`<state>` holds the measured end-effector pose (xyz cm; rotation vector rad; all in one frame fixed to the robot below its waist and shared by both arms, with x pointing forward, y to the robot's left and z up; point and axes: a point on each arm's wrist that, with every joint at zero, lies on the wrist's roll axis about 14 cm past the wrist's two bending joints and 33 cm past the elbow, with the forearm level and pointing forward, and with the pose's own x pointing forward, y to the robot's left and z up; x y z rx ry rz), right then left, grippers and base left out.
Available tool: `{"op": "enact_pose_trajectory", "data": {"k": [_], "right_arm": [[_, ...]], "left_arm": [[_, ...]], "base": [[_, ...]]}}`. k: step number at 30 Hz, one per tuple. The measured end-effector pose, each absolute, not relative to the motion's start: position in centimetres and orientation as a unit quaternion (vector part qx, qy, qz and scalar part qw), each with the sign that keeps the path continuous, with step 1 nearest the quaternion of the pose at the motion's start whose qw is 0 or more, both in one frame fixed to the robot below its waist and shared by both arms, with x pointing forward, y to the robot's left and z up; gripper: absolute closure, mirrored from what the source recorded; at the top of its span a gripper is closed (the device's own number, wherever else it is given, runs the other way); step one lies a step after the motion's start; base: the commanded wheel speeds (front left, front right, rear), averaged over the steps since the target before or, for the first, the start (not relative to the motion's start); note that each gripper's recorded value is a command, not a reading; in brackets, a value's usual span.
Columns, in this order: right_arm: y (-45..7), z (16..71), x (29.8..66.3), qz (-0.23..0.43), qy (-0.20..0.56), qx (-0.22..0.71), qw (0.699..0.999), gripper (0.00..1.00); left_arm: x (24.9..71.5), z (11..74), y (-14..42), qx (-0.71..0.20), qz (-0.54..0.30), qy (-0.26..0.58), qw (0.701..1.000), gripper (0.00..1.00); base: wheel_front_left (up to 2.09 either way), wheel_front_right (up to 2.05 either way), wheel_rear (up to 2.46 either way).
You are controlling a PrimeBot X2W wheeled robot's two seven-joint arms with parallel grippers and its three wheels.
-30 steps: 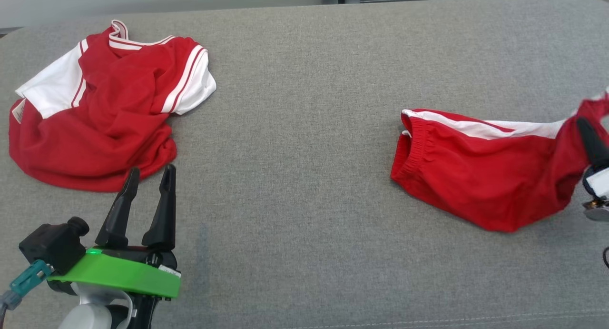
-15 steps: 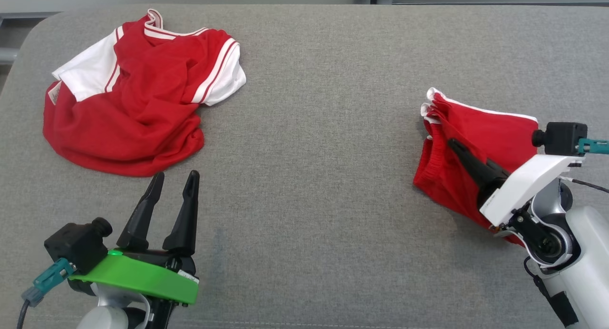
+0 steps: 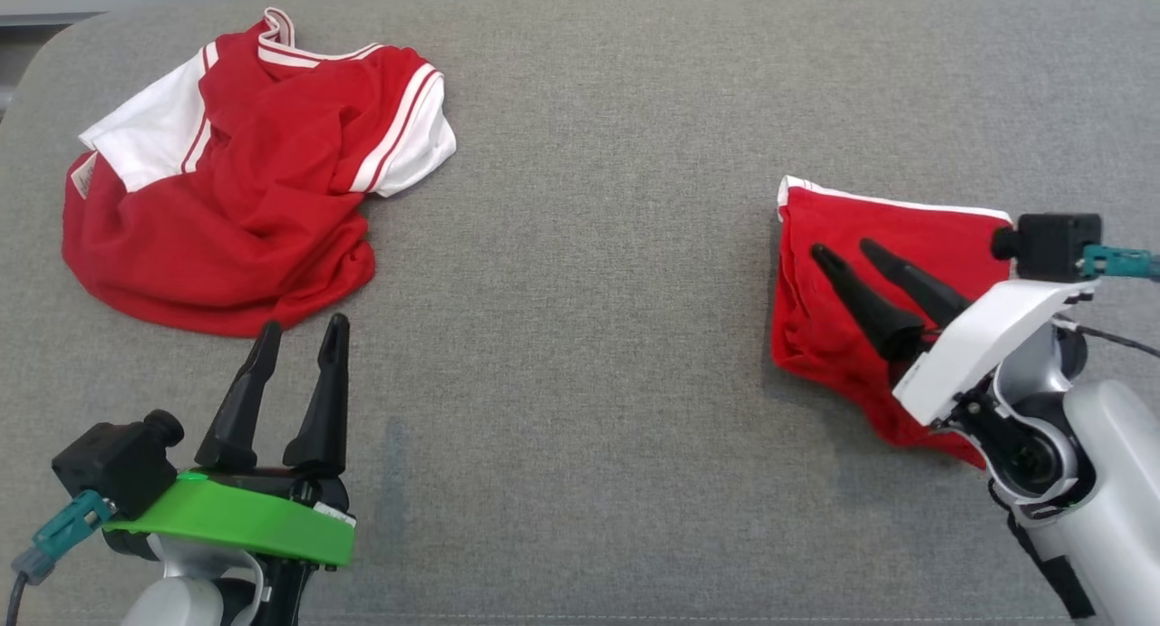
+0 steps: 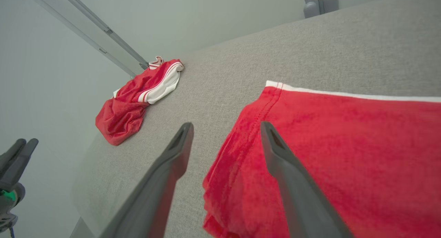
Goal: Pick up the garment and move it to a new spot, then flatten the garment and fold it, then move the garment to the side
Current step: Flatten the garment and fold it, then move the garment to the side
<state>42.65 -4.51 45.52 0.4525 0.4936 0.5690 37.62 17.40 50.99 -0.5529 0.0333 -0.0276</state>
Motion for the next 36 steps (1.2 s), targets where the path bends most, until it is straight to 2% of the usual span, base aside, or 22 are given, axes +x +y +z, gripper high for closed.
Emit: {"op": "enact_pose_trajectory", "data": {"k": [5, 11, 19, 33, 34, 35, 36], "right_arm": [[-9.7, 46.3, 44.0, 0.2, 0.213, 0.216, 0.932, 0.0], [-15.9, 40.9, 41.0, 0.1, 0.29, 0.188, 0.933, 0.0], [-16.2, 38.2, 40.5, 0.077, 0.324, 0.206, 0.92, 0.0], [-15.9, 35.9, 40.8, 0.059, 0.352, 0.235, 0.904, 0.0], [-15.7, 35.8, 41.0, 0.06, 0.351, 0.241, 0.903, 0.07], [-15.3, 36.0, 41.3, 0.062, 0.348, 0.251, 0.901, 0.74], [-15.0, 36.3, 41.8, 0.065, 0.343, 0.261, 0.9, 1.0]], "left_arm": [[38.3, 51.1, 17.3, -0.273, -0.019, 0.012, 0.962, 0.0], [39.0, 51.1, 16.1, -0.276, -0.037, 0.017, 0.96, 0.0], [40.1, 50.8, 15.0, -0.261, -0.061, 0.026, 0.963, 0.0], [40.2, 50.4, 16.3, -0.256, -0.042, 0.031, 0.965, 0.0], [40.2, 50.4, 16.3, -0.256, -0.041, 0.031, 0.965, 0.0], [40.2, 50.3, 16.3, -0.256, -0.041, 0.032, 0.965, 0.0], [40.2, 50.3, 16.3, -0.254, -0.041, 0.033, 0.966, 0.0]], "base": [[0.0, 0.0, 0.0], [0.0, 0.0, 0.0], [0.0, 0.0, 0.0], [0.0, 0.0, 0.0], [0.0, 0.0, 0.0], [0.0, 0.0, 0.0], [0.0, 0.0, 0.0]]}}
